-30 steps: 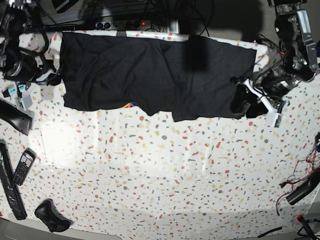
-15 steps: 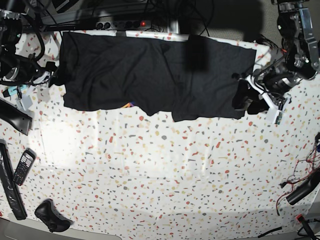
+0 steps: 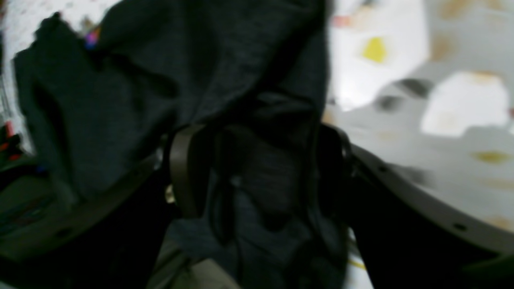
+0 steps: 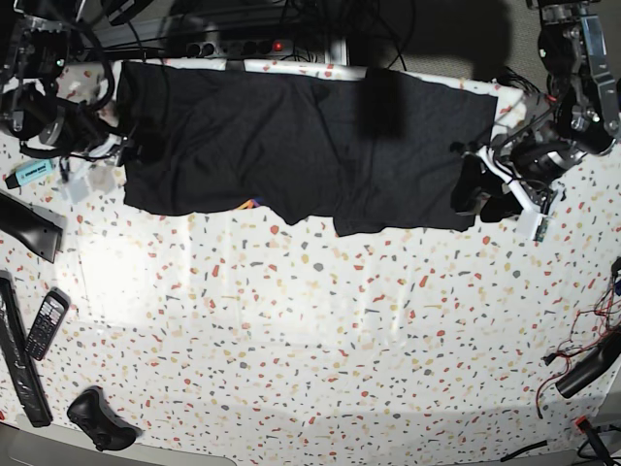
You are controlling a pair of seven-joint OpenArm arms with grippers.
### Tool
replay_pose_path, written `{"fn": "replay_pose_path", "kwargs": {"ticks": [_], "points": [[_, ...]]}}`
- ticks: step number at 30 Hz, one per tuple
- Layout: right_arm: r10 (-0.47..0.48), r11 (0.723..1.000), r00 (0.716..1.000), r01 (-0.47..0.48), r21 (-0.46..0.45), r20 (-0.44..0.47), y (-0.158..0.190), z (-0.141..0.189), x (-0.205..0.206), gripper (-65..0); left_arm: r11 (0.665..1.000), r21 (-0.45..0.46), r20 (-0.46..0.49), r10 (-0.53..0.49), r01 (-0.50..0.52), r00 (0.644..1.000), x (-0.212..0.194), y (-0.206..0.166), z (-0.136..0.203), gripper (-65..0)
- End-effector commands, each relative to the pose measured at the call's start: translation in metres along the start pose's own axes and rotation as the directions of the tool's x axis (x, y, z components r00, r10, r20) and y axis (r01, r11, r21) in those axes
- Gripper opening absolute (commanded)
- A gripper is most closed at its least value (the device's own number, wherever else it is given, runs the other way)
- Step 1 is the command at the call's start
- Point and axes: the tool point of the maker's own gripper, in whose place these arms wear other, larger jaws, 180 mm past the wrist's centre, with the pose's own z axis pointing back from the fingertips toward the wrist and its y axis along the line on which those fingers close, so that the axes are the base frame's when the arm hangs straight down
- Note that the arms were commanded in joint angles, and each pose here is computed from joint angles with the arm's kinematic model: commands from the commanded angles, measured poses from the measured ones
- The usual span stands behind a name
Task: Fold the T-shirt properly
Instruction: 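Release the left gripper and move the right gripper to the strip's other end, then grasp the strip end with the right gripper and fold it over onto the shirt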
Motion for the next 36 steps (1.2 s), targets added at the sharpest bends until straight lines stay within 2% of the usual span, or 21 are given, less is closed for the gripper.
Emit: {"fn": "replay_pose_path", "kwargs": {"ticks": [1,4,6,8,10,12,13,16,21,25,30,36], "points": [[0.03,1.0,0.998,-0.029,0.011,-0.052,0.003,-0.001,-0.008,-27.1,1.0,-0.006,0.045,-0.016,0.016,0.999,0.014,-0.001,0.003,-38.3],[0.064,0.997,0.994,-0.06,0.047,-0.086,0.014,-0.01,-0.016,-28.0,1.0,-0.006,0.045,-0.016,0.016,0.999,0.014,-0.001,0.003,-38.3],[0.076,0.996,0.992,-0.07,0.06,-0.103,0.018,-0.015,-0.019,-32.9,1.0,-0.006,0.045,-0.016,0.016,0.999,0.014,-0.001,0.003,-38.3],[0.085,0.995,0.992,-0.079,0.065,-0.095,0.021,-0.018,-0.018,-41.3,1.0,-0.004,0.042,-0.018,0.018,0.999,0.014,0.0,0.003,-38.3],[0.086,0.995,0.994,-0.081,0.064,-0.069,0.022,-0.019,-0.013,-52.6,1.0,0.006,0.032,-0.027,0.027,0.999,0.012,0.001,0.003,-38.3],[0.081,0.995,0.997,-0.081,0.058,-0.009,0.021,-0.018,-0.001,-62.7,0.999,0.025,0.011,-0.045,0.044,0.999,0.009,0.005,0.003,-38.3],[0.079,0.995,0.996,-0.081,0.052,0.03,0.019,-0.016,0.007,-65.0,0.998,0.031,-0.001,-0.05,0.05,0.999,0.006,0.006,0.003,-38.3],[0.081,0.996,0.989,-0.084,0.021,0.127,0.013,-0.003,0.027,-65.0,0.997,0.04,-0.027,-0.061,0.062,0.998,0.001,0.01,0.005,-38.3],[0.15,0.988,0.971,-0.14,-0.068,0.184,0.001,0.033,0.052,-65.0,0.995,0.052,-0.037,-0.08,0.082,0.996,-0.005,0.017,0.014,-38.3],[0.226,0.973,0.949,-0.206,-0.107,0.222,0.011,0.051,0.068,-65.0,0.994,0.058,-0.03,-0.091,0.093,0.995,-0.003,0.02,0.016,-38.3],[0.32,0.947,0.898,-0.312,-0.077,0.302,0.059,0.053,0.083,-65.0,0.995,0.055,-0.041,-0.084,0.086,0.996,-0.009,0.019,0.017,-38.3],[0.43,0.884,0.812,-0.468,0.0,0.394,0.151,0.041,0.084,-65.0,0.995,0.053,-0.055,-0.077,0.08,0.996,-0.015,0.018,0.019,-38.3]]}}
